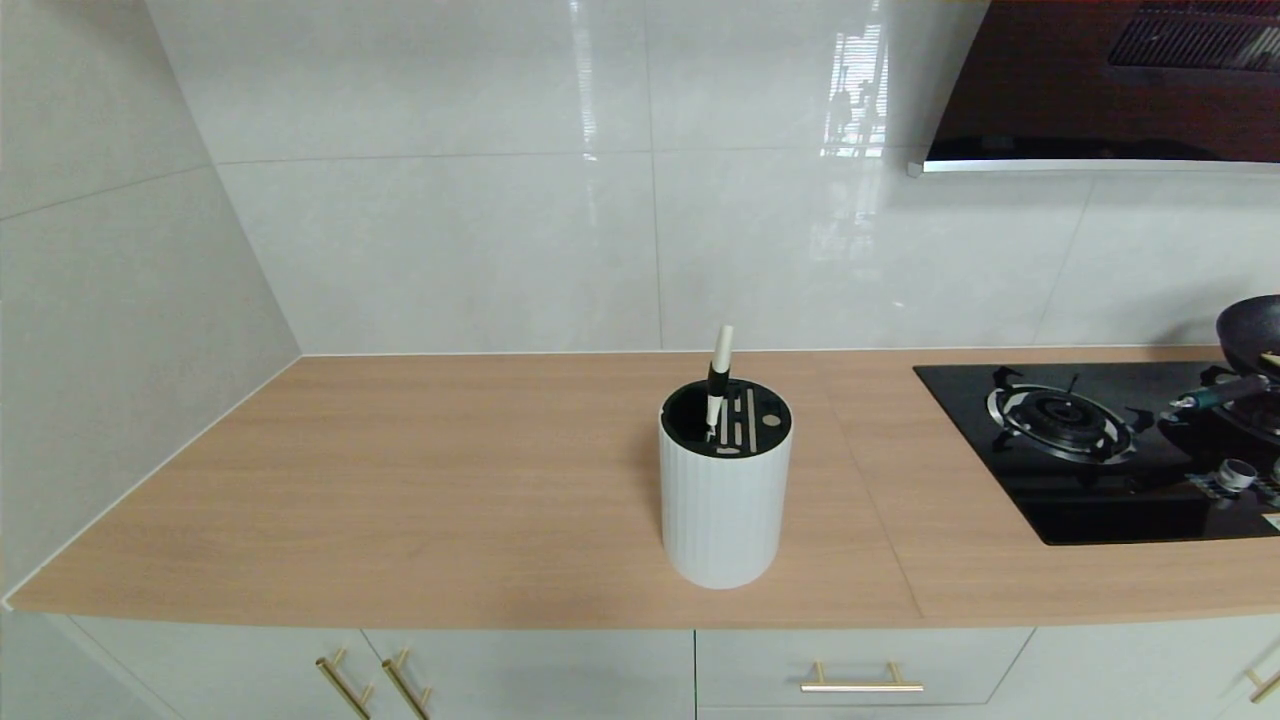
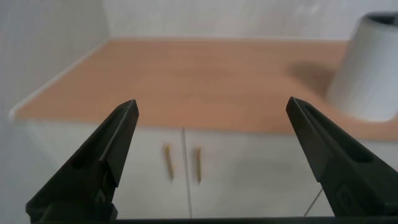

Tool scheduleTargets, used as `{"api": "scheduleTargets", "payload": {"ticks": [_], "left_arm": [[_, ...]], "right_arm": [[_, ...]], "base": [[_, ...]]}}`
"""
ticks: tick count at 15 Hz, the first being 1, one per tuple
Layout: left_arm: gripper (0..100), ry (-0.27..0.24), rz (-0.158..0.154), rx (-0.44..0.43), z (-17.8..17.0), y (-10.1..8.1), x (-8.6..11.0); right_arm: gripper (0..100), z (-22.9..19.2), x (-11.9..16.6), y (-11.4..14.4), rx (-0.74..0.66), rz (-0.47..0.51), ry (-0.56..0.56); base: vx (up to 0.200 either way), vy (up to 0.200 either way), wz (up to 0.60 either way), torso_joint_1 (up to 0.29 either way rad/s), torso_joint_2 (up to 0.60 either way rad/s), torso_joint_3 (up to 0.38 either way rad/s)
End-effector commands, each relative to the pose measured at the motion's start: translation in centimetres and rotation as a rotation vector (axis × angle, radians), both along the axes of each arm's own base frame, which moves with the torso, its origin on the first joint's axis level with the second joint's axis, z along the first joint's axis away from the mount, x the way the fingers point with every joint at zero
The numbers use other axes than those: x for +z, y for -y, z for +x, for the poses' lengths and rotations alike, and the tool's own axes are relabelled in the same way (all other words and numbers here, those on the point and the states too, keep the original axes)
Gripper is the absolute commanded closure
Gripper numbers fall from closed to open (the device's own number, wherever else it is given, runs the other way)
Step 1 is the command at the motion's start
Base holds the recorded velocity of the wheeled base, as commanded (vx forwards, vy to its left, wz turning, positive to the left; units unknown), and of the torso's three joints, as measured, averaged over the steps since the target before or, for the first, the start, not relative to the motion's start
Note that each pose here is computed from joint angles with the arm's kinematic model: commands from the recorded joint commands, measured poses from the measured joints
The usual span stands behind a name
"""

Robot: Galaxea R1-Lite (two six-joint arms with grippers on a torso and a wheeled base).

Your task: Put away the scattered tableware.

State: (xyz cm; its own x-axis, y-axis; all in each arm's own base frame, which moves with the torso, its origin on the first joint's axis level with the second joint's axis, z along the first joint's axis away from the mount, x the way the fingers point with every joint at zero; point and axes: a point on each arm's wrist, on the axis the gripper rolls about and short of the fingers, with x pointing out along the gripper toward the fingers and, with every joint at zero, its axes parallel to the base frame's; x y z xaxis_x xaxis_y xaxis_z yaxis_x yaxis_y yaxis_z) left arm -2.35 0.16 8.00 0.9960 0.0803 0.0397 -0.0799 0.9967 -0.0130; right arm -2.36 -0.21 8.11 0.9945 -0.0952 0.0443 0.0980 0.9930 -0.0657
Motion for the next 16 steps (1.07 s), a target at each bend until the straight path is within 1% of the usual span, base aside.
{"api": "scheduleTargets", "payload": {"ticks": [1,2,3,4,5,6,8,9,10,11,12,16], "left_arm": [[0,-0.034,0.009,-0.031,0.08,0.07,-0.37],[0,-0.044,0.026,-0.032,0.07,0.07,-0.49],[0,-0.044,0.036,-0.032,0.07,0.07,-0.47],[0,-0.042,0.027,-0.032,0.07,0.07,-0.45],[0,-0.04,0.007,-0.033,0.07,0.07,-0.45],[0,-0.038,-0.003,-0.033,0.07,0.07,-0.44],[0,-0.038,-0.002,-0.033,0.07,0.07,-0.44],[0,-0.038,-0.003,-0.033,0.07,0.07,-0.44],[0,-0.038,-0.005,-0.033,0.07,0.07,-0.44],[0,-0.038,-0.005,-0.033,0.07,0.07,-0.44],[0,-0.038,-0.005,-0.033,0.07,0.07,-0.44],[0,-0.038,-0.003,-0.031,0.07,0.07,-0.44]], "right_arm": [[0,0.06,-0.05,-0.1,0.044,0.028,0.001],[0,0.07,-0.08,-0.16,0.072,0.028,0.0],[0,0.07,-0.08,-0.23,0.106,0.024,0.0],[0,0.07,-0.1,-0.3,0.136,0.018,-0.002],[0,0.07,-0.1,-0.33,0.146,0.005,-0.003],[0,0.07,-0.1,-0.34,0.153,-0.009,-0.003],[0,0.07,-0.11,-0.37,0.164,-0.015,-0.005],[0,0.07,-0.14,-0.32,0.141,-0.012,-0.008],[0,0.1,-0.56,-0.14,0.062,0.003,-0.047],[0,0.08,-0.58,-0.1,0.041,0.026,-0.049],[0,0.08,-0.55,-0.07,0.03,0.103,-0.039],[0,0.09,-0.59,-0.07,0.036,0.092,-0.042]], "base": [[0.0,0.0,0.0,0.0,0.0,0.0],[0.0,0.0,0.0,0.0,0.0,0.0],[0.0,0.0,0.0,0.0,0.0,0.0],[0.0,0.0,0.0,0.0,0.0,0.0],[0.0,0.0,0.0,0.0,0.0,0.0],[0.0,0.0,0.0,0.0,0.0,0.0],[0.0,0.0,0.0,0.0,0.0,0.0],[0.0,0.0,0.0,0.0,0.0,0.0],[0.0,0.0,0.0,0.0,0.0,0.0],[0.0,0.0,0.0,0.0,0.0,0.0],[0.0,0.0,0.0,0.0,0.0,0.0],[0.0,0.0,0.0,0.0,0.0,0.0]]}}
